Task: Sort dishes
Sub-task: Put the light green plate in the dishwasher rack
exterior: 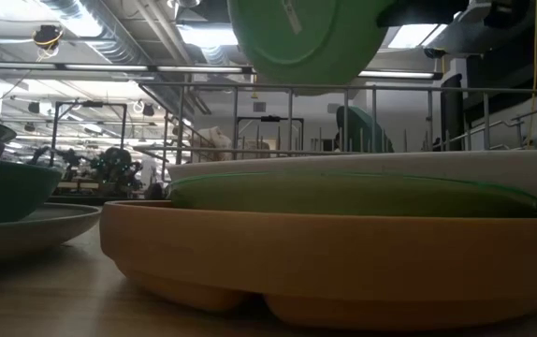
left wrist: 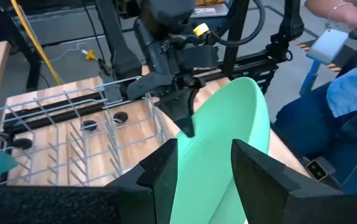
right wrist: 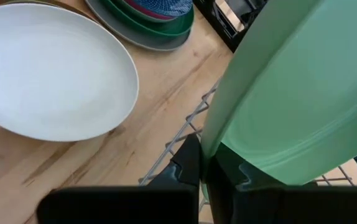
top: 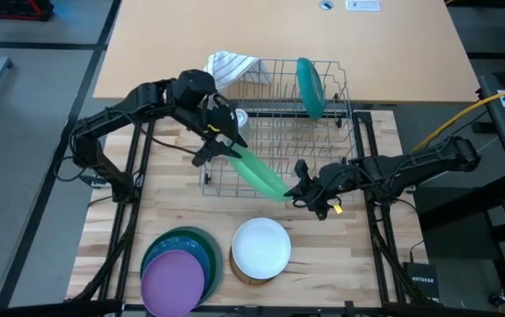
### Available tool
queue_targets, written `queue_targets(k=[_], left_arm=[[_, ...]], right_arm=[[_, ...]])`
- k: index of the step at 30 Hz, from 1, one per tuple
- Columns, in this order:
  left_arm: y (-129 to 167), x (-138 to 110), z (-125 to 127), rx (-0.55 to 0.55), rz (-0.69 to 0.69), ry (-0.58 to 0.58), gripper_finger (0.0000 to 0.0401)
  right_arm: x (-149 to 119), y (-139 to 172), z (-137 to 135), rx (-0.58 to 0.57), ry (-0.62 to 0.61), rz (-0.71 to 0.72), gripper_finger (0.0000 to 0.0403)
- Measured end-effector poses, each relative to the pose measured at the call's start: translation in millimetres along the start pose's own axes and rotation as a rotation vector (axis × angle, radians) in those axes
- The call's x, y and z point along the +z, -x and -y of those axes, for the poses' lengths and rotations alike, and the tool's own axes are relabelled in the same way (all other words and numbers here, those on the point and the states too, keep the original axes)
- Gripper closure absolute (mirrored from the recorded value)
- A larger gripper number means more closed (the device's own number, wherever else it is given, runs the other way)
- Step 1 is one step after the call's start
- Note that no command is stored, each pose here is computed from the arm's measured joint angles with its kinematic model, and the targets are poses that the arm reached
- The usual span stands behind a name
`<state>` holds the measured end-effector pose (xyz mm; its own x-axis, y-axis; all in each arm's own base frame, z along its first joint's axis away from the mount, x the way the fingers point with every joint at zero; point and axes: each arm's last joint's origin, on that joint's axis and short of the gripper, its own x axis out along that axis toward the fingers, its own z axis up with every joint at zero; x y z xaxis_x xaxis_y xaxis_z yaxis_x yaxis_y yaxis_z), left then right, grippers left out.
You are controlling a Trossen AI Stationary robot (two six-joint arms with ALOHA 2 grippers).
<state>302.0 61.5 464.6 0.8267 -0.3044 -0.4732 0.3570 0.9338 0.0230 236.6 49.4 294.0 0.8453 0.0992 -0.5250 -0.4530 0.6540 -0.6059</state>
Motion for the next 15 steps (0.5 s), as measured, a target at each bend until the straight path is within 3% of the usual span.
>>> queue_targets(k=[15], left_arm=[[0.6,-1.1,3.1,-0.086,0.006,0.117,0.0263]], right_arm=[[0.1,0.0,0.0,0.0,-0.003,0.0,0.0391]])
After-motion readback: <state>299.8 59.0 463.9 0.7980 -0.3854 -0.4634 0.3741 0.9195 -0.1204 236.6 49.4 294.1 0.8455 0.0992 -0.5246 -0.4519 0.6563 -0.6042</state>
